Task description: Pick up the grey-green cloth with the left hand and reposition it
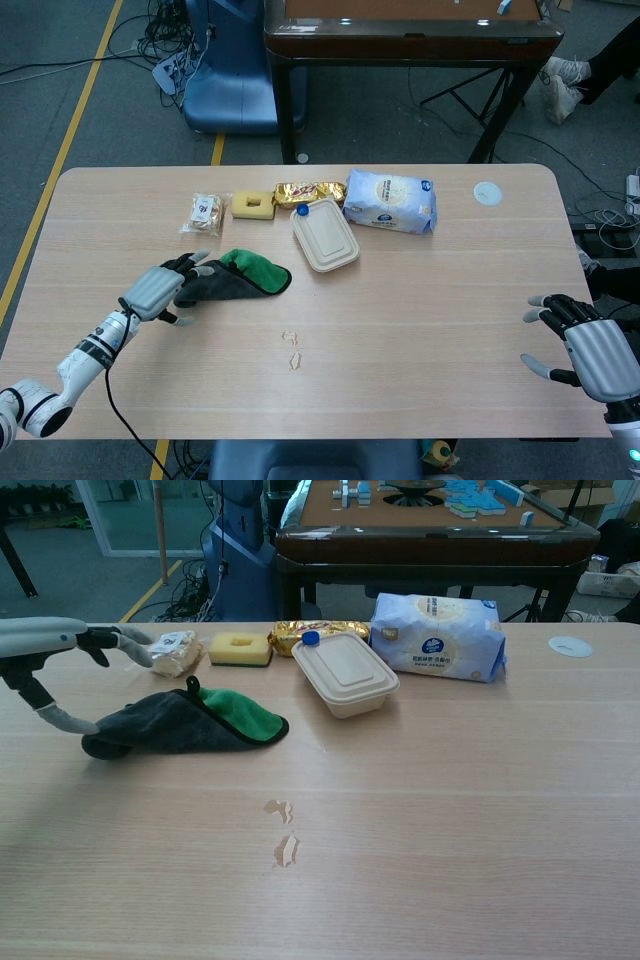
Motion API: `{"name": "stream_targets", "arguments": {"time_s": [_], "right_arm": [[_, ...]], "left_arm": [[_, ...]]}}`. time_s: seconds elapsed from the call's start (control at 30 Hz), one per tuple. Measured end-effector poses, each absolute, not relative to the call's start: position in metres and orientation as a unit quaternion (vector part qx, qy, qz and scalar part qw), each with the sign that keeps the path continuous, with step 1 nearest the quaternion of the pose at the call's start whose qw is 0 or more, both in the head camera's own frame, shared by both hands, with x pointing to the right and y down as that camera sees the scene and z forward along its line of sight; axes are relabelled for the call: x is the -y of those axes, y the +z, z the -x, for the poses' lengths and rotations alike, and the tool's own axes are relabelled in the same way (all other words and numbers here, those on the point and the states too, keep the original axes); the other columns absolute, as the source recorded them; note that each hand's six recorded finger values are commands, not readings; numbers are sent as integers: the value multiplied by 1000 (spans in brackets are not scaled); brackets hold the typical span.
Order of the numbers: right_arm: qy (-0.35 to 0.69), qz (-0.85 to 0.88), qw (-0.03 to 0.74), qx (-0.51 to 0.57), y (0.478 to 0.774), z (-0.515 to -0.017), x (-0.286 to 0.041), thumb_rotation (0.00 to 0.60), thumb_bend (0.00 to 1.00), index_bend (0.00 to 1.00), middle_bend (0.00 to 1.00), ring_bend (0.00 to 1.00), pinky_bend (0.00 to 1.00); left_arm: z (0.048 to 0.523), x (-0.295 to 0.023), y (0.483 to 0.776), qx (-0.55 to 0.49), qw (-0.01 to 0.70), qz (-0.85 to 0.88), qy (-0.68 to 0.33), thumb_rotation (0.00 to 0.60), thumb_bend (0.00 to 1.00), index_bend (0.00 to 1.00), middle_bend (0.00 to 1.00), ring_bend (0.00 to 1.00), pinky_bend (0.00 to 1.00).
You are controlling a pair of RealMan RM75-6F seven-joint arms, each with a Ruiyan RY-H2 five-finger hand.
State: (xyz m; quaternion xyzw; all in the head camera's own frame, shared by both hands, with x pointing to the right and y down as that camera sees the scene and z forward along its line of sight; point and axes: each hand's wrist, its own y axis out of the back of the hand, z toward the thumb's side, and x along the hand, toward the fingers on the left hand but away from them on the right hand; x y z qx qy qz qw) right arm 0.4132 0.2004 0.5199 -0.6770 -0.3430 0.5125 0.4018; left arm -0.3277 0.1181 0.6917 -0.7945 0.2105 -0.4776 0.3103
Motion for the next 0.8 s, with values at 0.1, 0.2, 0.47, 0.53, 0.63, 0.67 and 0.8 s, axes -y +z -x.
{"name": "stream_targets", "arguments": {"time_s": [0.1,0.2,0.47,0.53,0.63,0.67,0.8], "right_arm": [[514,677,401,342,521,-413,-199,600,228,397,295,234,319],[516,676,400,341,522,-414,-199,600,228,397,295,234,319],[522,674,397,340,522,-415,-199,600,228,397,295,234,319],[522,674,397,339,522,-415,-199,600,228,397,295,234,319],[524,675,396,338,523,-415,-199,600,229,397,295,234,319],[524,675,395,338,523,-415,-199,600,228,397,295,234,319],[526,674,394,338,523,-417,-200,600,228,397,295,234,319]], "left_arm": [[317,-114,700,-191,315,796,-479,600,142,160,0,0,76],[307,-109,708,-174,324,795,-483,600,141,145,0,0,64],[289,-100,731,-138,334,786,-501,600,142,130,0,0,22],[286,-98,736,-135,333,785,-506,600,142,127,0,0,17],[281,-95,743,-129,329,783,-512,600,142,125,0,0,16],[278,-94,746,-126,329,782,-514,600,142,124,0,0,16],[273,-90,755,-110,334,776,-524,600,142,124,0,0,11]]}}
